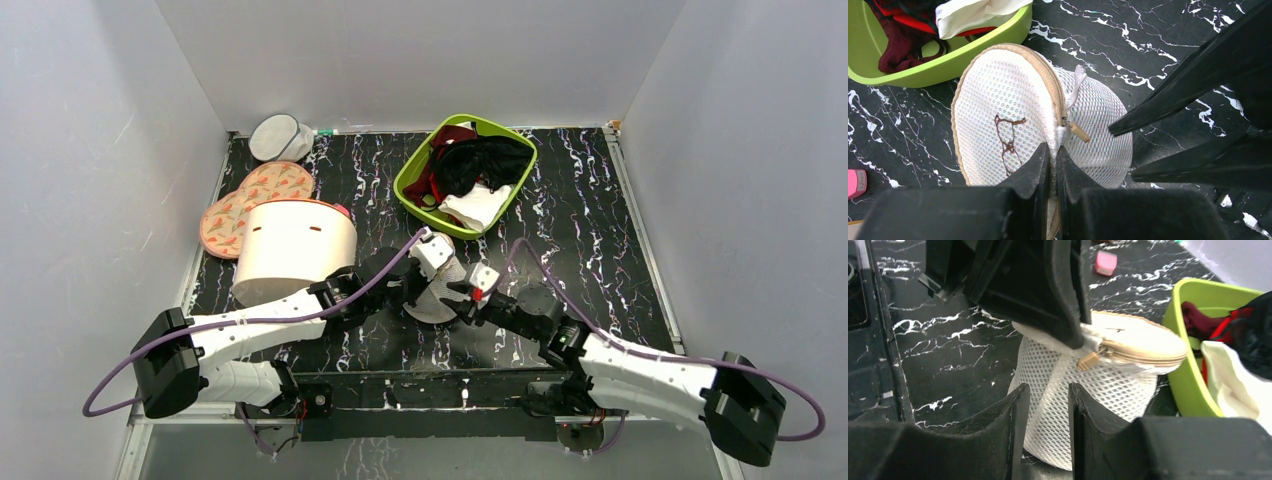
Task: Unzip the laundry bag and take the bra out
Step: Unzip the laundry bag at the center of the board.
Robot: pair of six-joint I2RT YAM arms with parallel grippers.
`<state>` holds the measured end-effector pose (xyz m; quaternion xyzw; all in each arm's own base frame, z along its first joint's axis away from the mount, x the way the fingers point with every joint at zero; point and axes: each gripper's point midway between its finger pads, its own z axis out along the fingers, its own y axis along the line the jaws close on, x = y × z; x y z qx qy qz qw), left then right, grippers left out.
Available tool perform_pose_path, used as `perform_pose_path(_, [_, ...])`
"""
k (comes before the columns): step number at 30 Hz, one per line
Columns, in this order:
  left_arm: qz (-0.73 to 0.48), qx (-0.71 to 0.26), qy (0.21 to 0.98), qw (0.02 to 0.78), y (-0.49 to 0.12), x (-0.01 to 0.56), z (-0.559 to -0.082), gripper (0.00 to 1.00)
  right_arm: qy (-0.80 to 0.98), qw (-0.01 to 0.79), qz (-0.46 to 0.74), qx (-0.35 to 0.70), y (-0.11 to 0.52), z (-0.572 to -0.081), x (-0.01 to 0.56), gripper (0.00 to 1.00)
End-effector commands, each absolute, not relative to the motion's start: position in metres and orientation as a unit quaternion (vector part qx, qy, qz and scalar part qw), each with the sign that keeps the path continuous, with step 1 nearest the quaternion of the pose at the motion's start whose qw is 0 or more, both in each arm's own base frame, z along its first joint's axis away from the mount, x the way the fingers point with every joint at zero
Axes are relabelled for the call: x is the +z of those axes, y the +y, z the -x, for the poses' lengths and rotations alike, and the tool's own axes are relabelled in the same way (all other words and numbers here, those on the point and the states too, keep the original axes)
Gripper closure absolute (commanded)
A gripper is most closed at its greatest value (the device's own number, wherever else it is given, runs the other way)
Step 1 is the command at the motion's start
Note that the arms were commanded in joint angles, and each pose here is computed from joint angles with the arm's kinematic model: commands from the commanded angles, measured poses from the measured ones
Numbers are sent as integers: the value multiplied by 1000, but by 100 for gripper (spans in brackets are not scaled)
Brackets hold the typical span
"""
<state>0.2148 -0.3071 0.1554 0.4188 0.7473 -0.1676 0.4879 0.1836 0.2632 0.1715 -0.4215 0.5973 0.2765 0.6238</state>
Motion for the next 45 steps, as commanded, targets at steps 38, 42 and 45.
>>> perform_pose_path(38, [-414, -191, 736, 500, -315, 179, -214, 100, 598, 689, 314, 263, 271, -224, 196, 68])
perform_pose_path(42, [-413, -187, 738, 499, -315, 178, -215, 100, 603, 687, 314, 255, 271, -227, 196, 75])
perform_pose_path(45, [-413, -188, 738, 499, -315, 178, -215, 100, 609, 687, 311, 246, 267, -229, 194, 78])
